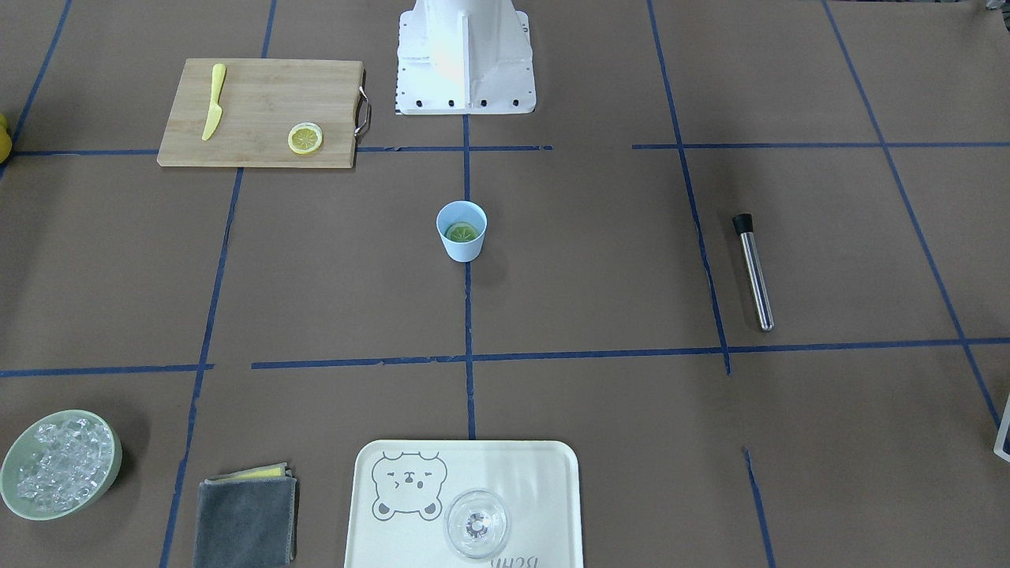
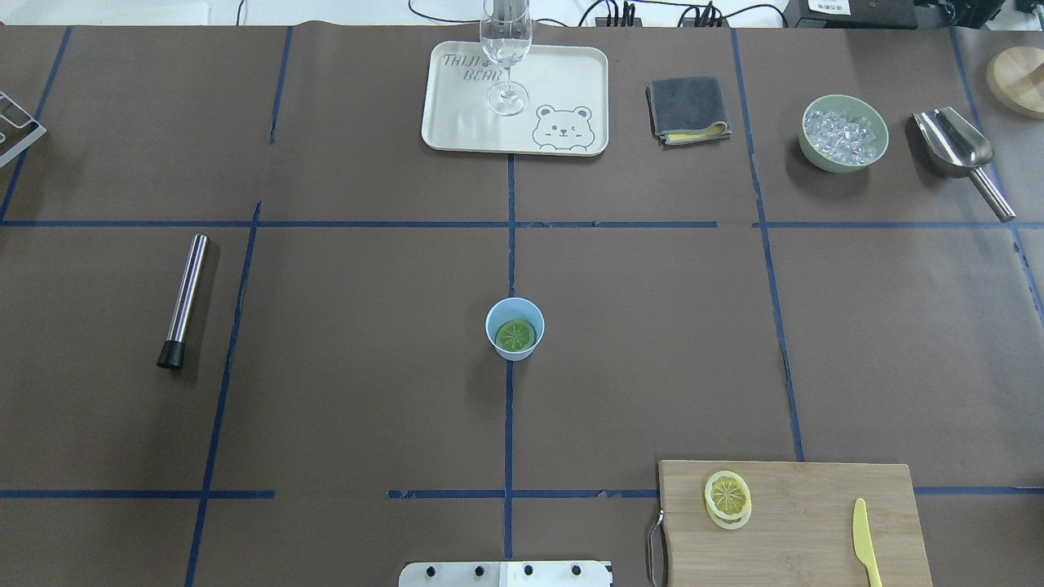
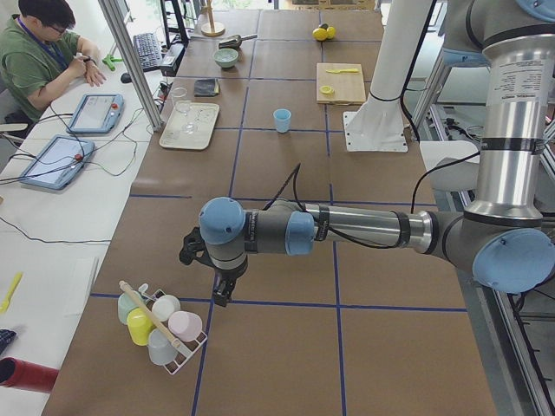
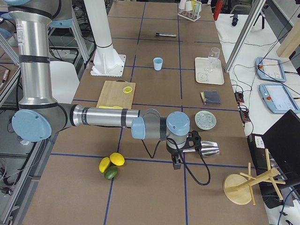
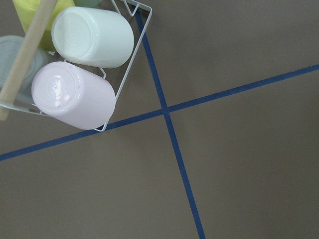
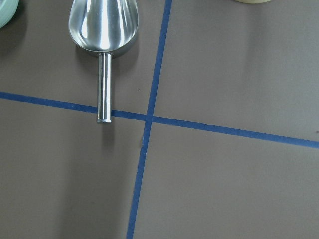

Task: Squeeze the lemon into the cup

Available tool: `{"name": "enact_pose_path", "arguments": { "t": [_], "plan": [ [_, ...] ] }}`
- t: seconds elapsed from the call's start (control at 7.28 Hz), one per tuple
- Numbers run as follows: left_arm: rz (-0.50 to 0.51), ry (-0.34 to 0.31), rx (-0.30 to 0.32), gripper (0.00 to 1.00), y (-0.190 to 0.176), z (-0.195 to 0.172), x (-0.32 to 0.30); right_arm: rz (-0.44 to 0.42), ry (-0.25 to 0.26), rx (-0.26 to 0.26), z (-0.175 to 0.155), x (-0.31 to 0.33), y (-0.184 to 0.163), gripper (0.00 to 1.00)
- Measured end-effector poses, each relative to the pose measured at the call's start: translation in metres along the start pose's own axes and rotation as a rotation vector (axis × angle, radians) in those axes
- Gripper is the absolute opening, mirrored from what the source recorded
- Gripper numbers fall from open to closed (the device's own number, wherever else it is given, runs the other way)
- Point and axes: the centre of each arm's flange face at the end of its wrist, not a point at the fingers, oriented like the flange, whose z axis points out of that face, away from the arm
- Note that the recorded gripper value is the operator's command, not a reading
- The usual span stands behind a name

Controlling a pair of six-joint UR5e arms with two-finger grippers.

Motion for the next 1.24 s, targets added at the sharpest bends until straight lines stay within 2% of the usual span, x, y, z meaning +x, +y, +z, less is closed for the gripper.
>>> {"name": "enact_pose_path", "arguments": {
  "t": [1.24],
  "plan": [
    [-0.012, 0.004, -0.012, 1.00, 0.011, 0.006, -0.003, 0.007, 0.001, -0.007, 0.003, 0.003, 0.003, 1.00]
  ]
}}
